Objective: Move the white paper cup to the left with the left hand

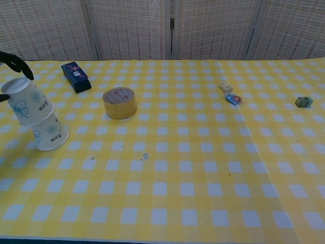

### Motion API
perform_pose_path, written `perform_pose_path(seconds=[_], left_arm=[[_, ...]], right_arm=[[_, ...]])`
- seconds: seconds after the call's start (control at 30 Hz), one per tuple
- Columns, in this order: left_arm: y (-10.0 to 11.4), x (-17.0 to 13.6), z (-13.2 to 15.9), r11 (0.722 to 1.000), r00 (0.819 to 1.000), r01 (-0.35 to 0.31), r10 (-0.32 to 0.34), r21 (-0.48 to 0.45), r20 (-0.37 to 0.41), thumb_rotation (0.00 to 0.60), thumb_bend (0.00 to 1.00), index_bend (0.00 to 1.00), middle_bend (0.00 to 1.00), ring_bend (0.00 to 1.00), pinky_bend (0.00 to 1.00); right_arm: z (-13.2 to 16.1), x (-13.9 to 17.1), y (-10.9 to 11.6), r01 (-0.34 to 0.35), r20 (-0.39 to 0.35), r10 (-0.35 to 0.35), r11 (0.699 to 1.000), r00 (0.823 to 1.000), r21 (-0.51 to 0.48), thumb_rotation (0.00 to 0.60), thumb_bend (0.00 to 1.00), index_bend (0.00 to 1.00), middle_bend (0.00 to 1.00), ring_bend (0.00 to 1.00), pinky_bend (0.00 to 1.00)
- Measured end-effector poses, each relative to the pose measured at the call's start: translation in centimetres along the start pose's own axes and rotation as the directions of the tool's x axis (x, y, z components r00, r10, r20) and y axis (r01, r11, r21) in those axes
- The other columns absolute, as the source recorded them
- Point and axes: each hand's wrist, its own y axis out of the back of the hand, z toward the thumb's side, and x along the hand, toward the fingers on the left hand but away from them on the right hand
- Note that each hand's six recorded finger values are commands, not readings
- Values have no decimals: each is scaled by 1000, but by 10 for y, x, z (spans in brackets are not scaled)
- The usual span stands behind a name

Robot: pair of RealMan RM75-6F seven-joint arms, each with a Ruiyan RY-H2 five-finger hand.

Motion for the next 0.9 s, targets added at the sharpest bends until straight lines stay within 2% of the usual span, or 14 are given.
perform_pose_path(seconds=[0.23,0.4,0.63,0.9], left_arm=[[21,-13,-18,999,998,-44,44,1,-51,600,459,452,250,208,120],[20,-20,-32,999,995,-46,45,0,-90,600,459,450,250,206,113],[-7,-24,-48,999,991,12,-5,51,-133,600,458,449,250,205,94],[-40,-16,-53,995,989,63,-52,75,-142,600,457,446,250,205,92]], right_arm=[[2,0,2,7,-5,-7,1000,1000,-1,600,98,0,0,24,0],[3,0,3,13,-12,-13,1000,1000,0,600,98,0,0,24,0],[6,0,5,20,-19,-19,1000,1000,4,600,98,0,0,25,0],[8,1,9,26,-21,-26,1000,999,10,600,99,0,0,25,0]])
